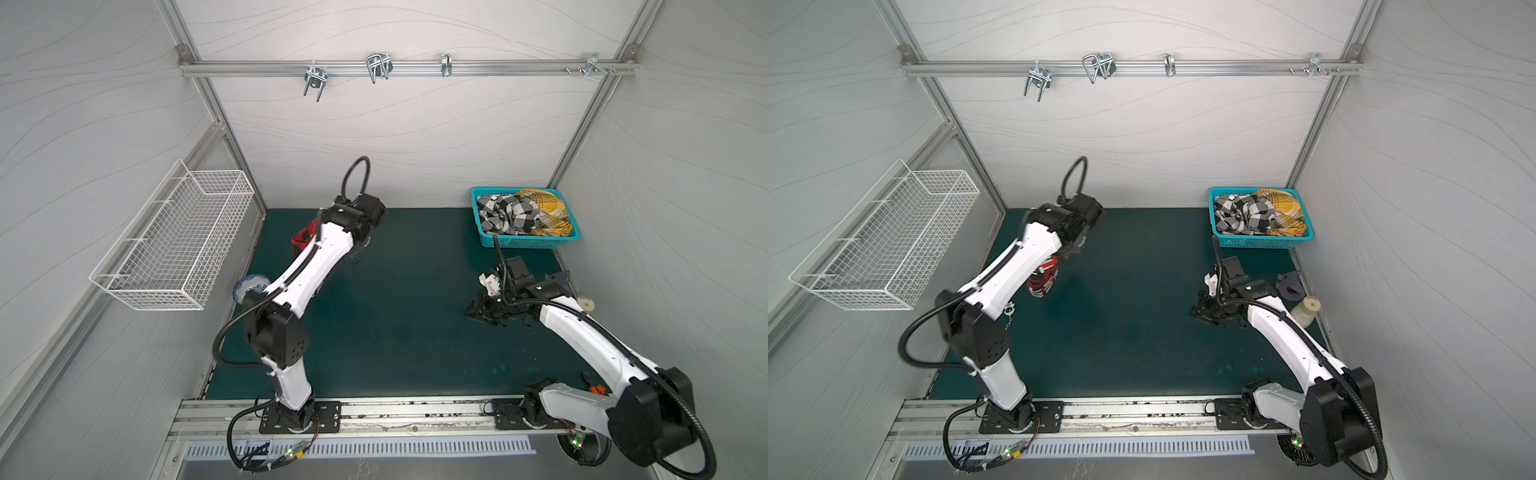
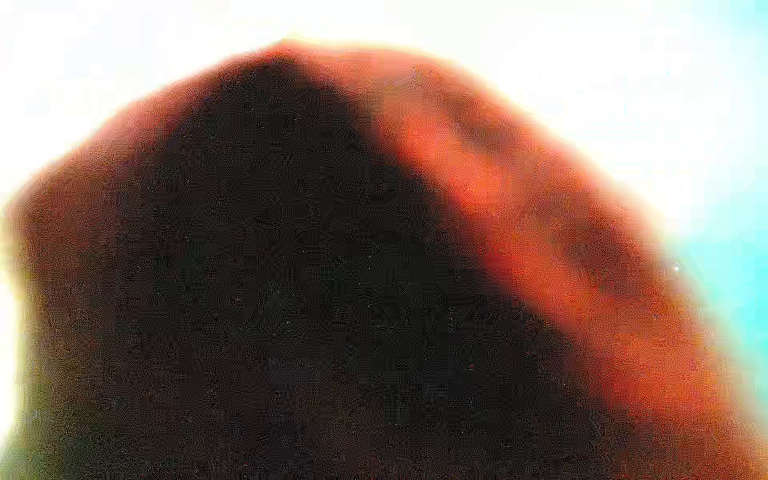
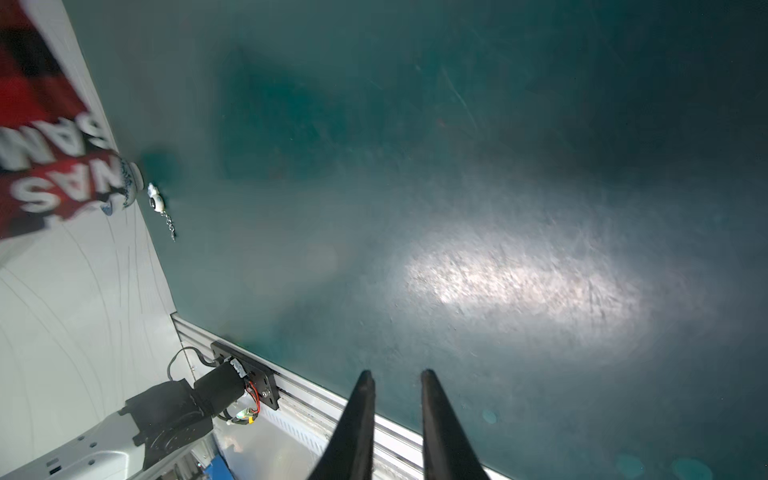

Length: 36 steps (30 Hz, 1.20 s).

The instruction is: Fold and stack the long sleeve shirts

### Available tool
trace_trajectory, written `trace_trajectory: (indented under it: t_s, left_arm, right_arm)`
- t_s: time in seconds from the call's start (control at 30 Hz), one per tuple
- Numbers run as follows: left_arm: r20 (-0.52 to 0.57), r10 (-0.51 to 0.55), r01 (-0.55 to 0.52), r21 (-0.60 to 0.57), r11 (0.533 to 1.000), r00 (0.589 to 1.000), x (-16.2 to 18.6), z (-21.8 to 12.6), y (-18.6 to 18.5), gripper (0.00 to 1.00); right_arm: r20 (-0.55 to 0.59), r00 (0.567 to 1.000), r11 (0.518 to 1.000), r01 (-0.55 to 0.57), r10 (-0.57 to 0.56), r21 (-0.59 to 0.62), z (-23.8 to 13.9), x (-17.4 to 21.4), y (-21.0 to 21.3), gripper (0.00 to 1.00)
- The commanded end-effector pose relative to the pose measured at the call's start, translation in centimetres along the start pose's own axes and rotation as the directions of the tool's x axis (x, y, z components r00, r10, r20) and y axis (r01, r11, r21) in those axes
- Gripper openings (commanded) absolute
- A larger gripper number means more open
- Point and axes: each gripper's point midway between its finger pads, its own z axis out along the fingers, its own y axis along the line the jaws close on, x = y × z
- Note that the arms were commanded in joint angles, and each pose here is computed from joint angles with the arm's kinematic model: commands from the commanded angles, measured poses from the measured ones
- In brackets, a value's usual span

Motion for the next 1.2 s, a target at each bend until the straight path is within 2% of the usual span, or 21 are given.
trace_trajectory:
  t_s: [0.0,0.07,0.1,0.13,0.17,0.2,0.23,0.33,0.4,0.5,0.6,0.67,0.73,0.83,0.93,1.03,1.1,1.17]
  left_arm:
    - [-0.047,0.110,-0.116,-0.153,0.981,0.993,3.3,1.3,-4.7,0.00]
    - [-0.018,0.149,-0.150,-0.157,0.976,0.989,4.1,0.4,-9.0,0.02]
    - [-0.009,0.163,-0.162,-0.161,0.974,0.987,4.5,-0.2,-10.6,0.22]
    - [-0.010,0.189,-0.188,-0.153,0.970,0.982,5.2,-1.0,-12.7,0.51]
    - [-0.014,0.213,-0.213,-0.127,0.969,0.977,6.1,-2.0,-14.9,0.71]
    - [-0.017,0.230,-0.231,-0.091,0.969,0.973,6.8,-3.2,-16.7,0.86]
    - [-0.013,0.249,-0.249,-0.035,0.968,0.968,7.8,-4.8,-18.8,0.93]
    - [0.000,0.242,-0.237,0.202,0.950,0.970,9.8,-10.2,-23.4,0.99]
    - [-0.070,0.206,-0.170,0.350,0.921,0.976,10.2,-12.4,-24.2,0.99]
    - [-0.134,0.117,-0.048,0.431,0.901,0.984,8.1,-12.7,-20.4,0.98]
    - [-0.244,0.013,0.105,0.464,0.880,0.970,6.7,-7.9,-15.4,0.87]
    - [-0.358,-0.042,0.224,0.483,0.847,0.933,7.1,-3.5,-12.3,0.81]
    - [-0.463,-0.083,0.332,0.488,0.807,0.882,7.8,0.8,-10.1,0.70]
    - [-0.561,-0.131,0.431,0.445,0.785,0.818,8.9,5.7,-8.1,0.51]
    - [-0.614,-0.136,0.486,0.450,0.749,0.778,9.6,8.1,-8.7,0.38]
    - [-0.637,-0.108,0.499,0.476,0.724,0.763,10.1,8.7,-10.5,0.24]
    - [-0.665,-0.091,0.523,0.487,0.700,0.741,11.0,8.8,-11.8,0.19]
    - [-0.682,-0.068,0.519,0.483,0.705,0.728,12.3,8.6,-12.5,0.16]
  right_arm:
    - [0.027,0.999,0.999,-0.036,0.037,-0.040,-0.8,0.2,-0.6,0.23]
    - [0.035,0.997,0.996,-0.062,0.064,-0.059,-1.1,0.6,-1.3,0.25]
    - [0.037,0.997,0.996,-0.069,0.071,-0.062,-1.3,0.9,-1.5,0.29]
    - [0.037,0.996,0.995,-0.073,0.076,-0.065,-1.5,1.3,-1.7,0.36]
    - [0.037,0.996,0.995,-0.075,0.077,-0.062,-1.6,1.9,-2.0,0.46]
    - [0.042,0.996,0.995,-0.079,0.081,-0.054,-1.8,2.3,-2.3,0.54]
    - [0.049,0.995,0.995,-0.089,0.091,-0.043,-2.0,2.8,-2.7,0.59]
    - [0.093,0.989,0.994,-0.113,0.113,-0.006,-2.9,3.8,-3.9,0.65]
    - [0.112,0.987,0.993,-0.119,0.118,0.006,-3.6,4.3,-4.3,0.67]
    - [0.105,0.989,0.994,-0.103,0.105,-0.028,-3.8,4.4,-3.5,0.66]
    - [0.029,0.998,0.991,-0.059,0.063,-0.118,-3.0,4.0,-0.9,0.65]
    - [-0.007,1.000,0.993,0.027,-0.028,-0.116,-1.7,3.4,1.5,0.65]
    - [-0.056,0.988,0.987,0.139,-0.144,-0.077,0.2,2.9,4.2,0.66]
    - [-0.109,0.970,0.974,0.206,-0.217,-0.097,3.3,1.3,8.5,0.63]
    - [-0.142,0.952,0.961,0.257,-0.270,-0.102,6.6,-0.7,12.0,0.59]
    - [-0.150,0.941,0.953,0.298,-0.304,-0.060,8.7,-3.3,13.8,0.58]
    - [-0.163,0.941,0.955,0.294,-0.296,-0.036,10.0,-5.1,14.0,0.58]
    - [-0.189,0.942,0.960,0.277,-0.278,-0.035,11.2,-6.4,14.0,0.58]
